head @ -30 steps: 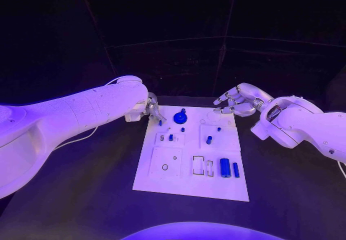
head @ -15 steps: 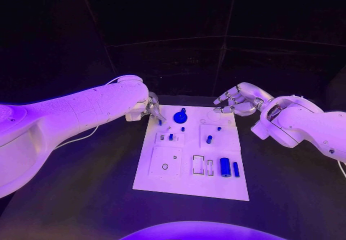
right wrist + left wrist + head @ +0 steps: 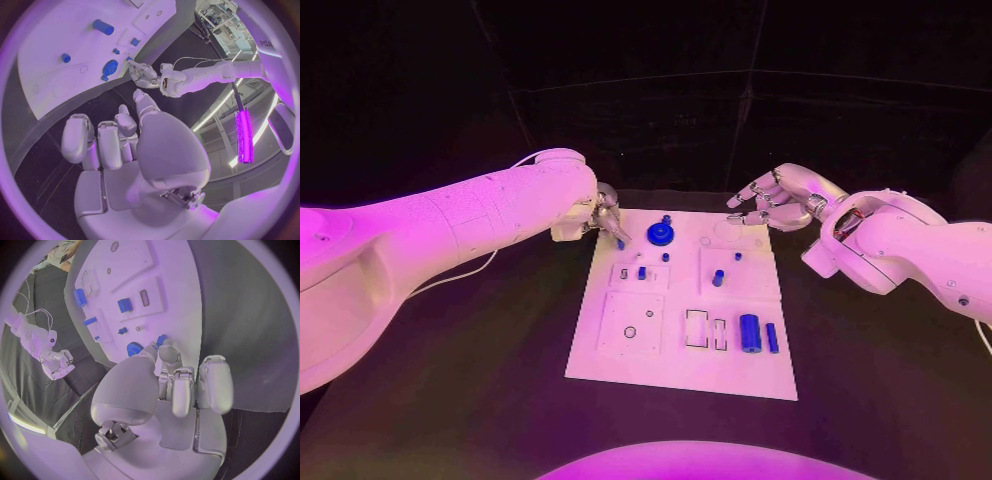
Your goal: Assemble the parts on the task board
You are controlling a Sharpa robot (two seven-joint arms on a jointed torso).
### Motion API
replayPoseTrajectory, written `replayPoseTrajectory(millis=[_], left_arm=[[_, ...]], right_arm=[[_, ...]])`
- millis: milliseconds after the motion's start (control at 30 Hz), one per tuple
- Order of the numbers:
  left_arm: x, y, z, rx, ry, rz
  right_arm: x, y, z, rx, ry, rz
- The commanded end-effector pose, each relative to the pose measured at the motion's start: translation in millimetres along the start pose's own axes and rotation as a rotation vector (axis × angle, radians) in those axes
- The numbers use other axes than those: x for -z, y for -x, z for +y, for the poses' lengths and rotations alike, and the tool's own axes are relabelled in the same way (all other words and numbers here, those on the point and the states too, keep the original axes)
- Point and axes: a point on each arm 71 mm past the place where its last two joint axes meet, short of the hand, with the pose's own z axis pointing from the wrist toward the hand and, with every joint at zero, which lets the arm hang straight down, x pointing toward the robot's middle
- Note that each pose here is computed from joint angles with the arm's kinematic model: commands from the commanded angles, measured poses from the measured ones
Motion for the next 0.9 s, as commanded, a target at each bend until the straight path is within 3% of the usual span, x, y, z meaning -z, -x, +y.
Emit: replayPoseTrajectory(millis=[33,533,733,900], left_arm=[[0.1,-0.9,-1.3,-0.013,-0.015,0.016],[4.3,0.8,2.7,0.071,-0.078,-0.025],[12.6,-0.9,6.4,0.129,-0.117,-0.051],[25.8,-2.9,11.2,0.160,-0.148,-0.079]], right_arm=[[-0.2,0.3,2.2,0.000,0.012,0.001],[0.5,1.6,1.3,0.000,0.012,-0.006],[0.9,3.0,-0.4,0.002,0.009,-0.011],[1.4,4.4,-1.9,0.003,0.006,-0.015]])
